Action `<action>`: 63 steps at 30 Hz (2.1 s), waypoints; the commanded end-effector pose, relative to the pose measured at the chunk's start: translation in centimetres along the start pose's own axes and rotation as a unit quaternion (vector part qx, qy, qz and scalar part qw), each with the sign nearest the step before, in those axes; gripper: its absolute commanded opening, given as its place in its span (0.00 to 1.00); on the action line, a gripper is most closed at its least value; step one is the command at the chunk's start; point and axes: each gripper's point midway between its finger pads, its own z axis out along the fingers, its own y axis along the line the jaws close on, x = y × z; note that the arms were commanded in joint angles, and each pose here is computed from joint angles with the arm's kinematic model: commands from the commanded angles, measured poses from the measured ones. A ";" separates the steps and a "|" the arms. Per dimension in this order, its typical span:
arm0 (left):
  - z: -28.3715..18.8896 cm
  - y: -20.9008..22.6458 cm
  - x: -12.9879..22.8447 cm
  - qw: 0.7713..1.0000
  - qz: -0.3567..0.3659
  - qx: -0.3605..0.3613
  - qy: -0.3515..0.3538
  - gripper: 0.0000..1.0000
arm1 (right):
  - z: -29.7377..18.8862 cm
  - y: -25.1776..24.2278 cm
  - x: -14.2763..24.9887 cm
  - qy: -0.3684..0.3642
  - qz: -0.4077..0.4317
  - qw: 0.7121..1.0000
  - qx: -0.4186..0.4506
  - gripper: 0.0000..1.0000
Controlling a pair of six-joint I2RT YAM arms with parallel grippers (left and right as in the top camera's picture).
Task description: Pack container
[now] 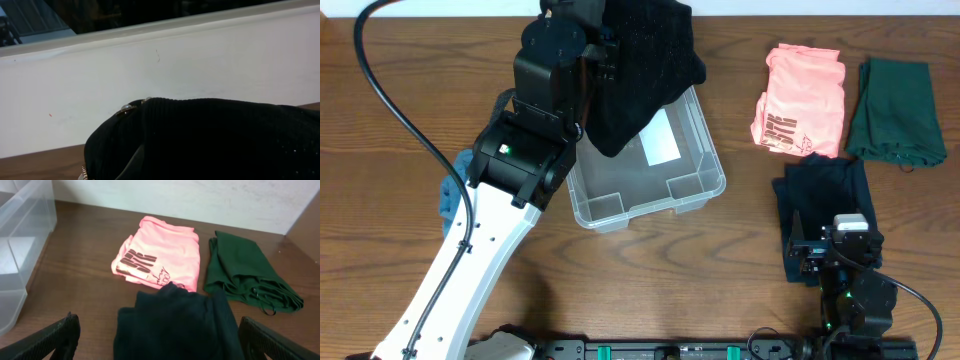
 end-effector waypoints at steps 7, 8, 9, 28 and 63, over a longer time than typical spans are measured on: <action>-1.2 0.5 -2.2 1.000 -0.011 -0.004 -0.026 0.06 | -1.0 5.1 -2.8 -0.040 0.147 0.975 -0.163 0.99; -1.2 0.5 -2.1 1.000 -0.010 -0.004 -0.025 0.06 | -1.1 5.1 -3.4 -0.051 0.155 0.973 -0.164 0.99; -1.2 0.5 -2.1 1.000 -0.010 -0.004 -0.025 0.06 | -1.2 5.1 -4.1 -0.064 0.158 0.971 -0.168 0.99; -1.2 0.5 -2.1 1.000 -0.010 -0.004 -0.025 0.06 | 2.9 3.9 -20.2 0.019 0.160 0.967 -0.196 0.99; 0.6 -0.4 -5.5 0.994 0.038 -0.009 -0.106 0.06 | 3.6 30.1 -17.6 0.114 0.103 0.767 -0.623 0.38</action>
